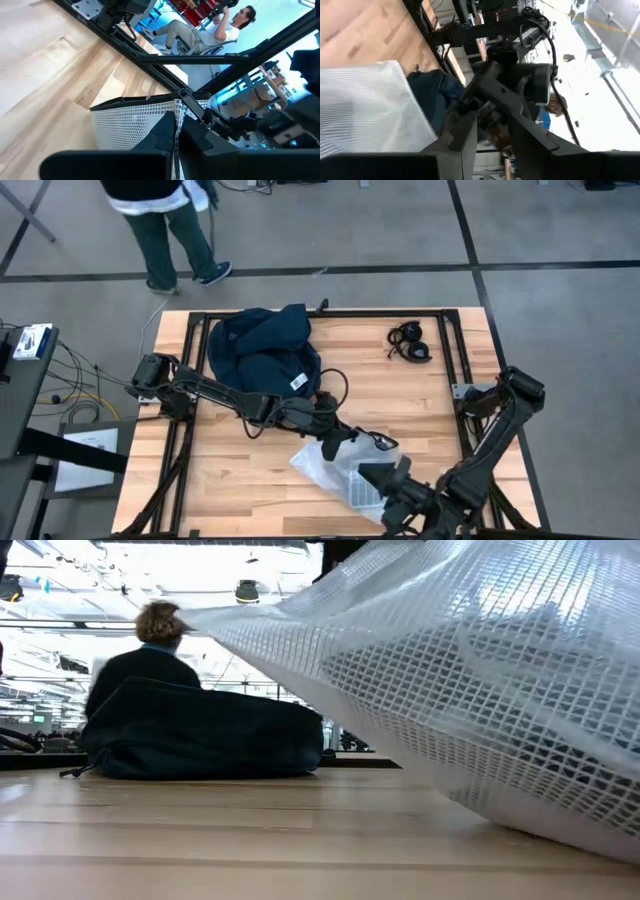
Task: Unpack backpack
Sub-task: Close the white zip lock bag
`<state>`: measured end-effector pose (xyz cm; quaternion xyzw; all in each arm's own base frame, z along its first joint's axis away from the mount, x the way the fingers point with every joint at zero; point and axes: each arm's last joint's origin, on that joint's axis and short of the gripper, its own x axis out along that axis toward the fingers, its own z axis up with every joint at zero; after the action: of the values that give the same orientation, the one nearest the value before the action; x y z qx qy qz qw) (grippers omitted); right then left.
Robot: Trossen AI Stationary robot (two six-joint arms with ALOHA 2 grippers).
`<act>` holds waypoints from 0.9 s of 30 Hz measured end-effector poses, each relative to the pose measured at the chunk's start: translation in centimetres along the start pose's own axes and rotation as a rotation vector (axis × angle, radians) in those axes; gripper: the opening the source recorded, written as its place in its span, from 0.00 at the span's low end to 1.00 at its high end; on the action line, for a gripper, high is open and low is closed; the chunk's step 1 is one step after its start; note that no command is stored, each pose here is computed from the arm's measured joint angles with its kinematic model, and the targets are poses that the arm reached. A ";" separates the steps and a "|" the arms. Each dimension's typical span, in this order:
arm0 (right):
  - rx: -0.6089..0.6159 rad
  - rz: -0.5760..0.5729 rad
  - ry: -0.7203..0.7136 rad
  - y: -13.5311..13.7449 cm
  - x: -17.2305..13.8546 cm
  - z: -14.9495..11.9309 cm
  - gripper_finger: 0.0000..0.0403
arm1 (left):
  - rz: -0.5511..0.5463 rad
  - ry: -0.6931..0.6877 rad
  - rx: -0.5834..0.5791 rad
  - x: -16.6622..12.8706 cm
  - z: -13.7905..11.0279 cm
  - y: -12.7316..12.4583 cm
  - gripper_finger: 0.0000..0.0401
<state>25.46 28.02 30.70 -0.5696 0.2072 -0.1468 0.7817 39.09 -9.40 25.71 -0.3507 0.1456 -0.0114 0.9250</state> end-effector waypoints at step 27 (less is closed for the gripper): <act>-0.272 0.291 0.082 0.5 3.7 -3.5 0.44 | -0.109 0.044 -0.164 -0.8 -0.1 -1.6 0.00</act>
<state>26.96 23.49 28.74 -0.6274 0.3369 -0.0263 0.7015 38.46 -10.58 26.91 -0.4322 0.1470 -0.0573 0.8879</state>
